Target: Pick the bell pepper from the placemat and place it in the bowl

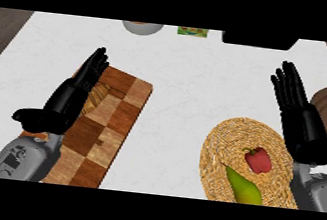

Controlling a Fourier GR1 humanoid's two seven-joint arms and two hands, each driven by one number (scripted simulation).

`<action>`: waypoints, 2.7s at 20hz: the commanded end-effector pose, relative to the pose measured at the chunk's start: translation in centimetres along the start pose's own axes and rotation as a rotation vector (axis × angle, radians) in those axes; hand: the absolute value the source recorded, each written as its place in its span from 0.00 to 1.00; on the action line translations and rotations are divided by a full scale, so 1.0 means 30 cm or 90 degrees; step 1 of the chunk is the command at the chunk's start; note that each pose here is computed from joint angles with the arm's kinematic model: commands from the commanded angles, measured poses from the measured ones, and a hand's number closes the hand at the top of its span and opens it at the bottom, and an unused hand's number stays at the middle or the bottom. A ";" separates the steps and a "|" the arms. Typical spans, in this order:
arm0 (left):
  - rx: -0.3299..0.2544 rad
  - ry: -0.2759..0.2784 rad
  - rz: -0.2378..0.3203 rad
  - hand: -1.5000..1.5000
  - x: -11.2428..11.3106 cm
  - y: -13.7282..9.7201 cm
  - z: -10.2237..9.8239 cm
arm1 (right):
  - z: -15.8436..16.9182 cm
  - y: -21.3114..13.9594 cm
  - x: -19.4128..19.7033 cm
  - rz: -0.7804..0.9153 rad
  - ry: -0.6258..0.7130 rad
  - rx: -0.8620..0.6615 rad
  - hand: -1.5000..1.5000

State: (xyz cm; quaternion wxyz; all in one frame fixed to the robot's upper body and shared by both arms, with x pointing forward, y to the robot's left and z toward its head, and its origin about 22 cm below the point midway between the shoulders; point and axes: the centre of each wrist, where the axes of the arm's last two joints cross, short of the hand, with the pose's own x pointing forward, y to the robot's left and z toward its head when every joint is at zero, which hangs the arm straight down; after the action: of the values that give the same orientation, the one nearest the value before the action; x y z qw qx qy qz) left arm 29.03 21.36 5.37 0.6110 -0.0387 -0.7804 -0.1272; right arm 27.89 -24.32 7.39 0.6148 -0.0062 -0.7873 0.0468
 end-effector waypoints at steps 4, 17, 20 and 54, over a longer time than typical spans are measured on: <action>0.148 0.077 -0.075 0.50 -0.003 0.201 0.039 | -0.055 -0.121 0.190 0.012 -0.232 0.220 1.00; 0.251 0.170 -0.100 0.50 0.012 0.326 0.117 | 0.444 -0.567 -0.119 0.359 -0.140 0.205 0.00; 0.240 0.170 -0.096 0.50 -0.062 0.290 0.138 | 0.438 -0.655 -0.126 0.365 -0.118 0.172 0.00; 0.222 0.168 -0.090 0.50 -0.015 0.324 0.142 | -0.010 -0.210 0.070 0.711 0.179 0.604 0.00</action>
State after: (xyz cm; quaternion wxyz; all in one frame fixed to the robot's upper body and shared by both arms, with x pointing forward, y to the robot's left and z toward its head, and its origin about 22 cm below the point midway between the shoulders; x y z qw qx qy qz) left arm 27.15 30.69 5.48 0.6945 0.1436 -0.7042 -0.0349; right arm 28.17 -32.45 12.05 0.5353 -0.1465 -0.5105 0.6568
